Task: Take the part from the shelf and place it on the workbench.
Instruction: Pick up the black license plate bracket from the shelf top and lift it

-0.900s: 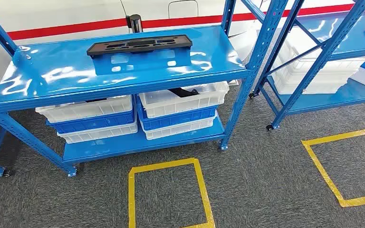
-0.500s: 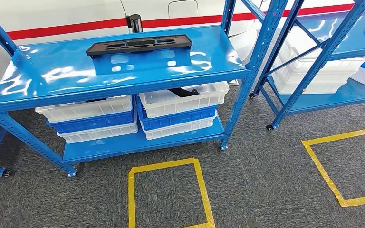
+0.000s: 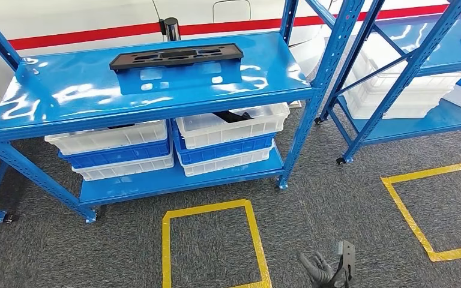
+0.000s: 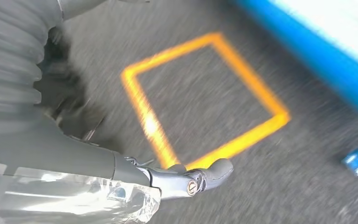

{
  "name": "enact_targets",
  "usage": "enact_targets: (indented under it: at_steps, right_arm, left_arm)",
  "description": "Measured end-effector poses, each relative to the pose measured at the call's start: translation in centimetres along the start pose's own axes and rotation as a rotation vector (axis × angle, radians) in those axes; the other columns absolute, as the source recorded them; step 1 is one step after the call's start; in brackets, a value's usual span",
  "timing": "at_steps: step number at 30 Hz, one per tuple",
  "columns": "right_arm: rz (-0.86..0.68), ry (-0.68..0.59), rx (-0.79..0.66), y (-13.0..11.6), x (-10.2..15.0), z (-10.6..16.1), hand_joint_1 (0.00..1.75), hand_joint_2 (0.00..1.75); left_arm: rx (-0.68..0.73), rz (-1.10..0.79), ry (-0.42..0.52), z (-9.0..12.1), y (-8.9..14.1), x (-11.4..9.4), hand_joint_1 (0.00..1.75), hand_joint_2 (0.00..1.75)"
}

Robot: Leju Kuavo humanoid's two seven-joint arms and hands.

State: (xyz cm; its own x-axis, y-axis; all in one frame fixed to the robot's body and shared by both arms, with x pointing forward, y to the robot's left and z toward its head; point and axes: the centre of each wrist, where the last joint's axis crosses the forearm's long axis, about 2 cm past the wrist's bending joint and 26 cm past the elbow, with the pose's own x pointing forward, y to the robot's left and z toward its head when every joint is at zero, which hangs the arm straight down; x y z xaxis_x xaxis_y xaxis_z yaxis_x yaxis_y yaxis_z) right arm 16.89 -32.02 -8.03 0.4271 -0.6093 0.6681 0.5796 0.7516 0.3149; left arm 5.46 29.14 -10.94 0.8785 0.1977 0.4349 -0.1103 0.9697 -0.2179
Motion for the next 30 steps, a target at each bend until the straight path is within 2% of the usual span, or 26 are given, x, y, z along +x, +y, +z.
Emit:
enact_targets:
  at_steps: [9,16,24,28,30]
  right_arm:
    - [-0.402,-0.103,0.189,4.5,2.9,-1.6,0.00,1.75]
    - [-0.663,-0.197,0.339,6.9,4.8,-2.1,0.00,1.75]
    - [-0.797,-0.253,0.420,7.8,5.6,-2.2,0.00,1.75]
    - [-0.886,-0.343,0.525,8.9,6.8,-2.1,0.00,1.75]
    - [-0.839,-0.419,0.580,9.5,8.0,-1.9,0.00,1.75]
  left_arm:
    - [0.007,0.023,-0.002,0.1,0.1,-0.1,0.00,0.00]
    - [0.015,0.041,-0.005,0.1,0.1,-0.2,0.00,0.00]
    - [0.016,0.041,-0.009,0.1,0.2,-0.2,0.00,0.00]
    - [0.013,0.020,-0.003,0.1,0.3,-0.1,0.00,0.00]
    - [0.011,0.005,0.004,0.1,0.4,-0.1,0.00,0.00]
